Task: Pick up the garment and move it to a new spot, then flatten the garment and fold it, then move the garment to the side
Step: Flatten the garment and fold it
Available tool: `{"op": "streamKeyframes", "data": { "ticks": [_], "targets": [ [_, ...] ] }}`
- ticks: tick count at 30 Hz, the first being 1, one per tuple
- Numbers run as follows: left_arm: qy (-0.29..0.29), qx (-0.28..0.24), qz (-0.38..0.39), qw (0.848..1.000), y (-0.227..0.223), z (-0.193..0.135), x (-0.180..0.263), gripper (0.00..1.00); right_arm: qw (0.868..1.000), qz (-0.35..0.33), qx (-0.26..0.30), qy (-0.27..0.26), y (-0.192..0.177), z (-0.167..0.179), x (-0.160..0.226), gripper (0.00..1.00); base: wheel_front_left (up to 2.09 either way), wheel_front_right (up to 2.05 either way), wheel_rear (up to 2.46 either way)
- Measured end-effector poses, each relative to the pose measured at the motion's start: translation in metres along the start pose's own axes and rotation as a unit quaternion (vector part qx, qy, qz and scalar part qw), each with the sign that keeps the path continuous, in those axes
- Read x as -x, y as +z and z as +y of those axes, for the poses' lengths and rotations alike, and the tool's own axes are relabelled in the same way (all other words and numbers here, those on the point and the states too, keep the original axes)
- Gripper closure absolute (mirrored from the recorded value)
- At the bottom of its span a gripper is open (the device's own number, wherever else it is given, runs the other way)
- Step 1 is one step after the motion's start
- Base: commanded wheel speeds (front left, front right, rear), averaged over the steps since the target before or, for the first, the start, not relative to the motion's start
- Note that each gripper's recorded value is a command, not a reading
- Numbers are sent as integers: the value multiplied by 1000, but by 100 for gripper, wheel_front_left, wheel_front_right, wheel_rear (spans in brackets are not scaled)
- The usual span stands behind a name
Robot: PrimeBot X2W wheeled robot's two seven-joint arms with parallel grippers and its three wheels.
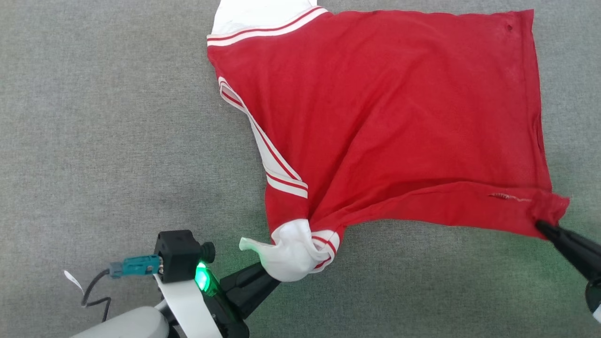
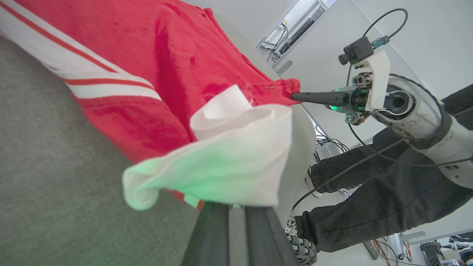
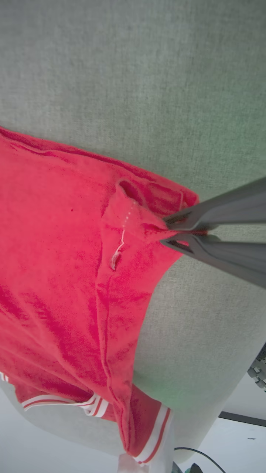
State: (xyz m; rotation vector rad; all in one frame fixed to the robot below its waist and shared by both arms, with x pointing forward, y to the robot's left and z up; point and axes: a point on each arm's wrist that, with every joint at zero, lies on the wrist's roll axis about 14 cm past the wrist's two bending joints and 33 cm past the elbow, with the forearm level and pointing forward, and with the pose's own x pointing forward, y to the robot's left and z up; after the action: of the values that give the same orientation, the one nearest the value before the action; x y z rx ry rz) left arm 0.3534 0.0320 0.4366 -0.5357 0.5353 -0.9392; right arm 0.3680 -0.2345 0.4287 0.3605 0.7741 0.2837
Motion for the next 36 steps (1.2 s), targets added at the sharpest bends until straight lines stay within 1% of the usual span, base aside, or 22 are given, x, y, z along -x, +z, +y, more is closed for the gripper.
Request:
{"op": "streamKeyframes", "data": {
  "ticks": [3,5,9,11,13,16,19,22,24,27,30,32,36],
  "targets": [
    [-2,-5,-10,1000,8,-1,-2,100,1000,-21,0,-4,11,0,0,100,0,0,0],
    [-4,-17,-19,1000,18,2,-5,100,999,-34,3,-5,20,0,-2,100,0,0,0],
    [-18,-33,-47,998,56,3,-20,100,998,-61,16,-3,46,2,-12,100,0,0,0],
    [-25,-24,-63,997,77,5,-30,100,997,-70,23,-4,58,0,-18,100,0,0,0],
    [-20,-36,-57,998,93,14,-39,100,997,-79,24,-4,70,-1,-26,100,0,0,0],
    [-9,-38,-57,998,116,31,-52,100,996,-89,27,-14,86,-10,-37,100,0,0,0],
    [1,-23,-60,998,132,46,-66,100,995,-96,23,-26,97,-20,-47,100,0,0,0],
    [23,-14,-39,999,130,68,-76,100,995,-90,18,-33,99,-28,-58,100,0,0,0],
    [41,-11,-14,999,120,84,-79,100,996,-83,14,-36,97,-31,-64,100,0,0,0],
    [64,10,12,998,104,105,-81,100,996,-73,13,-42,93,-37,-73,100,0,0,0],
    [90,24,18,995,96,126,-79,100,997,-59,12,-50,85,-44,-81,100,0,0,0],
    [100,30,22,994,91,135,-77,100,997,-52,11,-54,80,-48,-86,100,0,0,0],
    [108,39,23,993,87,142,-75,100,997,-46,9,-56,76,-52,-92,100,0,0,0]
  ]
}}
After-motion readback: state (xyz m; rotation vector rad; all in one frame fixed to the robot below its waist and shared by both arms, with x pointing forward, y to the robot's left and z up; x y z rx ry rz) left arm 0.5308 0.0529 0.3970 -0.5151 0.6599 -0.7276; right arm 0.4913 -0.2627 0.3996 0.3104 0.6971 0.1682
